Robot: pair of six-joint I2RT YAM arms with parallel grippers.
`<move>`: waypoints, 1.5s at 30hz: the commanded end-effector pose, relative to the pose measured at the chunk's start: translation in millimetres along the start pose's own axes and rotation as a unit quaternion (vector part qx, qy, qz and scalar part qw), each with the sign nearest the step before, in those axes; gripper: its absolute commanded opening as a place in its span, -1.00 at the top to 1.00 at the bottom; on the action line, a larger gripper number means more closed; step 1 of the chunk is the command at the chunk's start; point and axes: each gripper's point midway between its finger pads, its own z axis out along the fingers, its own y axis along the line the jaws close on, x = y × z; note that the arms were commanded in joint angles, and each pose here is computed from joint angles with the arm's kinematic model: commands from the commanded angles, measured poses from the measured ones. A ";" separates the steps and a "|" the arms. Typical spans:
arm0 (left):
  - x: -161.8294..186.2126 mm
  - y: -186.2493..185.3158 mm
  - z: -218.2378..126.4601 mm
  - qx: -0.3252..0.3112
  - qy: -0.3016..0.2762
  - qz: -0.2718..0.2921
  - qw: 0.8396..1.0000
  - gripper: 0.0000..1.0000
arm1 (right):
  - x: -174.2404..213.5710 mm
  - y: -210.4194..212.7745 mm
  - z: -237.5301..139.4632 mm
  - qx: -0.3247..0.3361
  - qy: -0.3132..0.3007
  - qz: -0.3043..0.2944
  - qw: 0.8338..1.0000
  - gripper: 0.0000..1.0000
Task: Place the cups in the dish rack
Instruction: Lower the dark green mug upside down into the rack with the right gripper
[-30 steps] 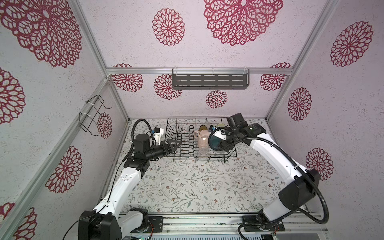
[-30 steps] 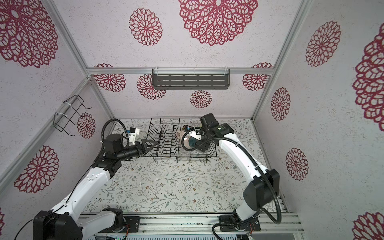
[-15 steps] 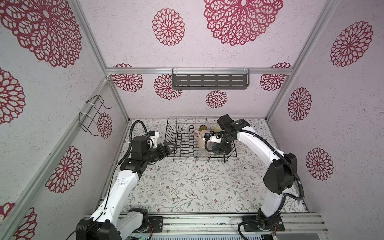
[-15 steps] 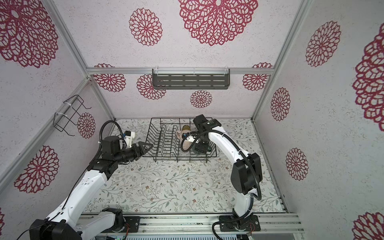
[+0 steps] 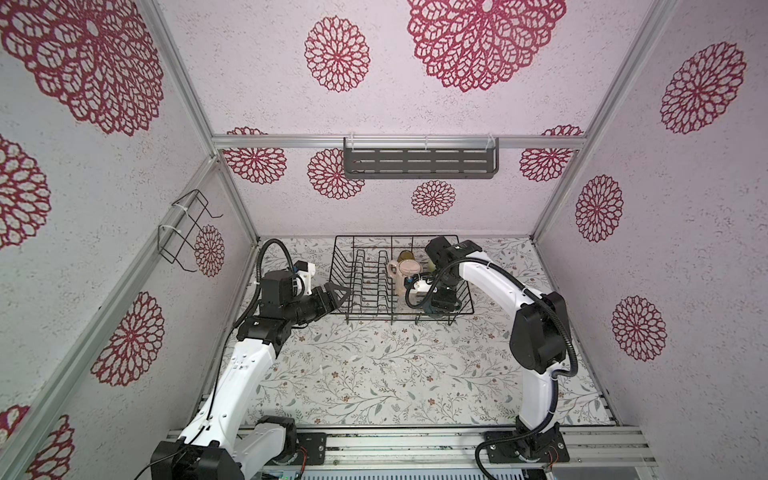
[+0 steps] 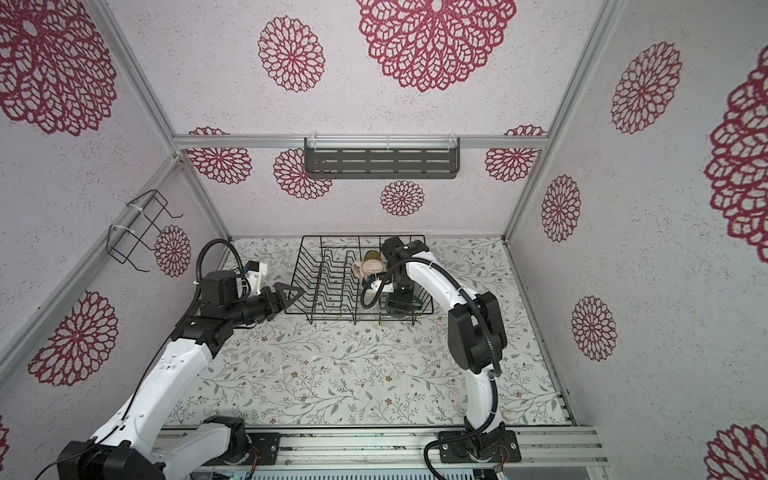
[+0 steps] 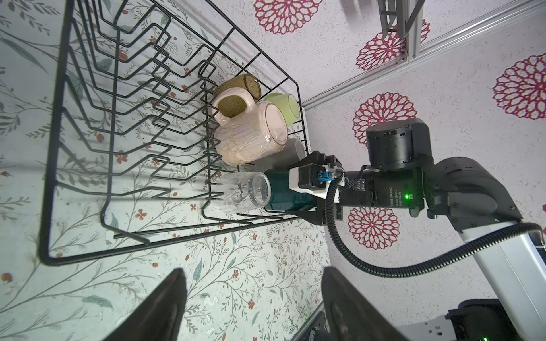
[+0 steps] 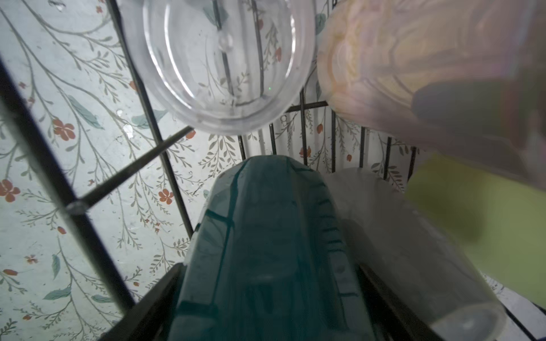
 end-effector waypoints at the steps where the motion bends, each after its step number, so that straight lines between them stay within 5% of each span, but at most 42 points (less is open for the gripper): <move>1: -3.9 -2.3 -7.3 -0.002 -0.012 0.013 1.000 -0.52 | -3.2 -7.5 -19.1 0.016 -0.006 -0.017 1.000 0.07; 16: -2.3 7.2 -8.3 -0.022 -0.015 0.019 0.999 -0.52 | 11.9 -2.7 9.4 -0.013 0.059 -0.019 0.998 -0.30; 29: -12.4 10.4 -12.5 -0.042 -0.040 0.016 0.998 -0.55 | 7.0 -2.2 -18.4 0.013 0.039 -0.001 0.999 -0.46; 32: -15.2 11.8 -18.0 -0.055 -0.053 0.019 0.997 -0.64 | 4.9 -0.8 -28.4 0.021 0.029 0.001 0.999 -0.62; 39: -24.3 11.5 -38.5 -0.092 -0.091 0.036 0.991 -0.76 | 2.3 6.9 -47.3 0.036 0.005 0.009 0.999 -0.67; 45: -22.7 6.3 -42.8 -0.084 -0.093 0.036 0.991 -0.77 | 6.3 13.4 -34.1 0.010 0.008 -0.003 1.000 -0.51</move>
